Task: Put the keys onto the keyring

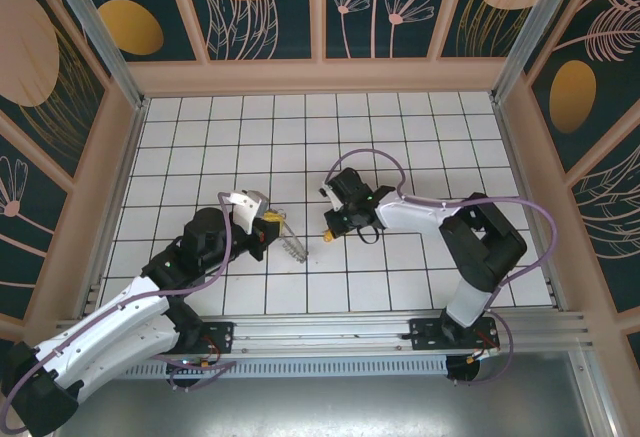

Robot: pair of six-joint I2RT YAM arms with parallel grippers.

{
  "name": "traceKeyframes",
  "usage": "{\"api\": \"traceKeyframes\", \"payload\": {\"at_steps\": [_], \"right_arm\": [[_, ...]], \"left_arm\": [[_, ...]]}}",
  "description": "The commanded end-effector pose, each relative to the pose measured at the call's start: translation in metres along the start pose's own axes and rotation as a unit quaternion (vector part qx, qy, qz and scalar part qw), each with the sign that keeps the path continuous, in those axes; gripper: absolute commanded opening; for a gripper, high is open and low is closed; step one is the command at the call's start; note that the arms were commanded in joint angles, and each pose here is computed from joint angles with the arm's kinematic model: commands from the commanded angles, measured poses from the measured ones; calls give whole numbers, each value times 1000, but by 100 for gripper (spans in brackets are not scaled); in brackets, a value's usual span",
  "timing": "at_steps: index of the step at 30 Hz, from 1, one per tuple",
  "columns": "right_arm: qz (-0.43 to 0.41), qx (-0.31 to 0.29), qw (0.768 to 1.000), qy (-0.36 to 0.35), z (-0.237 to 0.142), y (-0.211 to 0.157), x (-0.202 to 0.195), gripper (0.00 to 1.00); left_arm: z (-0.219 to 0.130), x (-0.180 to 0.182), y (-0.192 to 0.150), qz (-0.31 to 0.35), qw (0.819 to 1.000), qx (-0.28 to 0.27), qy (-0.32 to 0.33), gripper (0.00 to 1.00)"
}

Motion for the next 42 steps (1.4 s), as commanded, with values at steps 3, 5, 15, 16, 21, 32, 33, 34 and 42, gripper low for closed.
{"api": "traceKeyframes", "payload": {"at_steps": [3,5,15,16,21,32,33,34,42], "right_arm": [[-2,-2,1000,2,0,0,-5,9],[-2,-3,1000,3,1,2,-4,11],[4,-12,1000,7,-2,9,-5,22],[4,-14,1000,10,-3,10,-4,24],[3,-12,1000,15,-2,14,-2,32],[-7,17,1000,-6,11,20,0,34],[-8,23,1000,-12,12,19,-1,33],[-11,29,999,-19,14,18,-1,33],[-29,52,997,-49,19,16,0,30]], "left_arm": [[-3,-11,21,14,999,-34,-25,0],[-4,-12,22,15,999,-36,-26,0],[-3,-12,21,15,999,-34,-27,0],[-3,-12,21,14,999,-34,-26,0],[-4,-11,20,13,999,-33,-25,0],[-9,-10,20,13,999,-43,-22,0],[-9,-11,20,14,999,-43,-23,0],[-9,-11,21,14,999,-43,-23,0],[-10,-12,21,15,998,-45,-27,0]]}}
Point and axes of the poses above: each hand's point on the last joint's axis, 136 mm out from that joint toward the fingers, its own z axis out along the fingers, its own x axis along the line the jaws close on, y = z × x, the point moved 2 cm from there along -z, back along the fingers, and after that the axes turned 5 degrees about -z, right-handed, at the moved point
